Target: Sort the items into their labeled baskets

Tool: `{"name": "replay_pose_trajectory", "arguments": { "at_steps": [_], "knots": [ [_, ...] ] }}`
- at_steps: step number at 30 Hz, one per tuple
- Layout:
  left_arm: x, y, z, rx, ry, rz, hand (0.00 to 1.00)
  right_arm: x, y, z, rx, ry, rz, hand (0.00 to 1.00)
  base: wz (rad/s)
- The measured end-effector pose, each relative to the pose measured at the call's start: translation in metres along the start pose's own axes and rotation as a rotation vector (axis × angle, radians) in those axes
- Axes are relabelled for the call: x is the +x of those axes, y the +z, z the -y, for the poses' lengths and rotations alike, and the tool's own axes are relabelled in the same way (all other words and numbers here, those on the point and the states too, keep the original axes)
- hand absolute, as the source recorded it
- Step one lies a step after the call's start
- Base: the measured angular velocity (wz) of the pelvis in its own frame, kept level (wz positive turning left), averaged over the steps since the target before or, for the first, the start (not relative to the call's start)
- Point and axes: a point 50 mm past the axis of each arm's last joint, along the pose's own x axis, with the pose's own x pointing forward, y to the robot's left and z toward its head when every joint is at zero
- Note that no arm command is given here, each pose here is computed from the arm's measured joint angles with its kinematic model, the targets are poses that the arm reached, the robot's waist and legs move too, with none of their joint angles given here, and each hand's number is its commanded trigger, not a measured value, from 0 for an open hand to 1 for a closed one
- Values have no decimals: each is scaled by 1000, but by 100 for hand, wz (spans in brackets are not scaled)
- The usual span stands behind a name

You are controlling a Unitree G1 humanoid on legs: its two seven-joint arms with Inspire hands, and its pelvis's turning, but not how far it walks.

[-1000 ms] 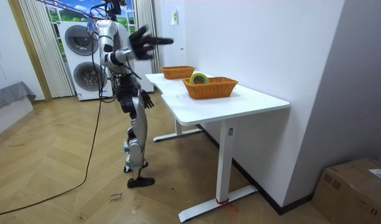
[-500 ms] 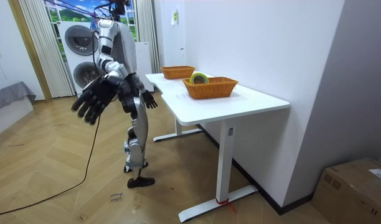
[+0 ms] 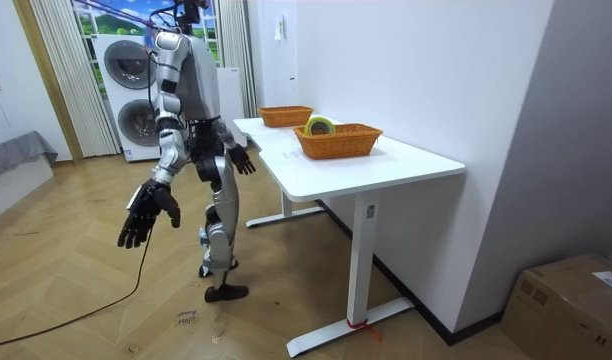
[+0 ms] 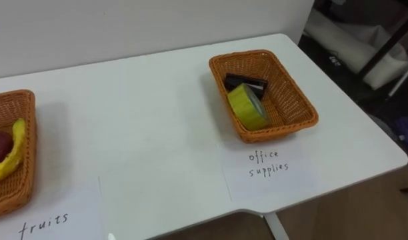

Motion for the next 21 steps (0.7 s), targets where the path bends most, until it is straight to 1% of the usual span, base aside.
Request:
{"name": "replay_pose_trajectory", "arguments": {
  "at_steps": [1,2,5,6,7,10,12,16,18,21],
  "knots": [
    [0,-2,2,0,-12,-11,0,2,-9,3,-58,17,-19,0,0],
    [0,-3,2,0,-15,-14,0,1,-13,2,-82,35,-29,0,0],
    [1,-6,5,1,-26,-37,0,1,-34,2,-235,133,-64,0,0],
    [1,-6,7,3,-32,-40,0,0,-40,2,-323,179,-67,0,0],
    [1,-6,8,3,-36,-41,0,-1,-44,1,-374,208,-67,0,0],
    [1,-9,12,-5,-51,-54,0,-7,-59,-8,-693,367,-44,0,0],
    [1,-7,12,-5,-51,-50,0,-11,-65,-15,-822,442,-31,0,0],
    [2,-10,14,-18,-48,-71,0,-23,-76,-33,-1015,572,-7,0,7],
    [2,-12,16,-37,-40,-85,0,-29,-83,-39,-1149,640,13,0,4],
    [1,-13,16,-38,-22,-85,0,-34,-87,-46,-1250,692,41,0,0]
  ]
}}
